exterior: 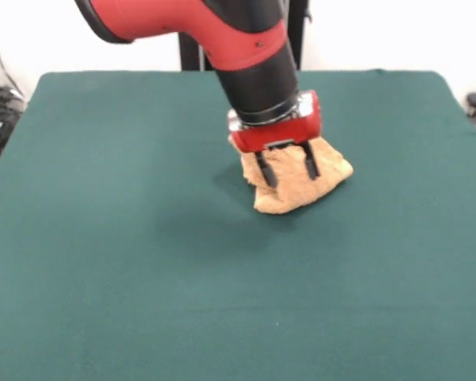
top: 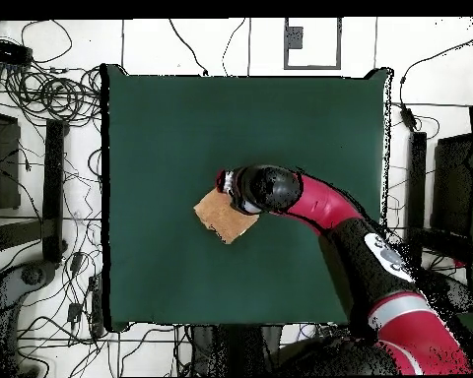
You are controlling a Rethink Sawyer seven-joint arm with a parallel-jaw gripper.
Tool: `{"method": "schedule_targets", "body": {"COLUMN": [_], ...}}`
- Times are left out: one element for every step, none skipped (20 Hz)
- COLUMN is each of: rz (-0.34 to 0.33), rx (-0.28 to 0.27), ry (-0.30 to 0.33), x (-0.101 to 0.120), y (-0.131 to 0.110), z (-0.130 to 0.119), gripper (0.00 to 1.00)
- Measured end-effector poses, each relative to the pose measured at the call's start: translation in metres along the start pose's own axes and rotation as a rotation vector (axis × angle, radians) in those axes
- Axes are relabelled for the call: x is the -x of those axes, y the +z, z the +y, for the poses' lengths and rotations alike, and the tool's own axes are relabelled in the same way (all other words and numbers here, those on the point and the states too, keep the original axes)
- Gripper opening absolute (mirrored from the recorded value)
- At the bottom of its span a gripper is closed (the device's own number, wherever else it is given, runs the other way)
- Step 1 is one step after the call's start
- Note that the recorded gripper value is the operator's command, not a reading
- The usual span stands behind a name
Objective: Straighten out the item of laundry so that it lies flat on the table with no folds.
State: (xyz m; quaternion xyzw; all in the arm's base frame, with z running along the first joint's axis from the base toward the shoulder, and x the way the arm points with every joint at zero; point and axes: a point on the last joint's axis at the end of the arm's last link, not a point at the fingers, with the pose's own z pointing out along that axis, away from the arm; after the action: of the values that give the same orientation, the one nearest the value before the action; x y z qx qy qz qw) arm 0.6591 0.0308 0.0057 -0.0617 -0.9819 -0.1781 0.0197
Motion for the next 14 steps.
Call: {"method": "schedule_targets", "body": {"rz": [0.010, 0.026, 0.034, 0.059, 0.066, 0.072, 0.079, 0.086, 0.092, 0.099, 0.101, 0.101, 0.100, 0.100], "rx": [0.015, 0.037, 0.048, 0.085, 0.094, 0.102, 0.112, 0.119, 0.127, 0.134, 0.137, 0.143, 0.144, 0.146], "ry": [0.005, 0.013, 0.017, 0.030, 0.034, 0.038, 0.042, 0.046, 0.051, 0.055, 0.057, 0.064, 0.065, 0.066], "x": [0.000, 0.000, 0.000, 0.001, 0.001, 0.002, 0.002, 0.003, 0.004, 0.005, 0.006, 0.009, 0.010, 0.011], "y": [0.002, 0.006, 0.007, 0.012, 0.014, 0.015, 0.017, 0.019, 0.021, 0.023, 0.024, 0.027, 0.028, 0.028], "z": [0.003, 0.006, 0.008, 0.015, 0.016, 0.017, 0.019, 0.020, 0.021, 0.023, 0.023, 0.024, 0.025, 0.025], "gripper": [1.00, 1.00, 1.00, 1.00, 1.00, 1.00, 1.00, 1.00, 1.00, 1.00, 1.00, 1.00, 1.00, 1.00]}}
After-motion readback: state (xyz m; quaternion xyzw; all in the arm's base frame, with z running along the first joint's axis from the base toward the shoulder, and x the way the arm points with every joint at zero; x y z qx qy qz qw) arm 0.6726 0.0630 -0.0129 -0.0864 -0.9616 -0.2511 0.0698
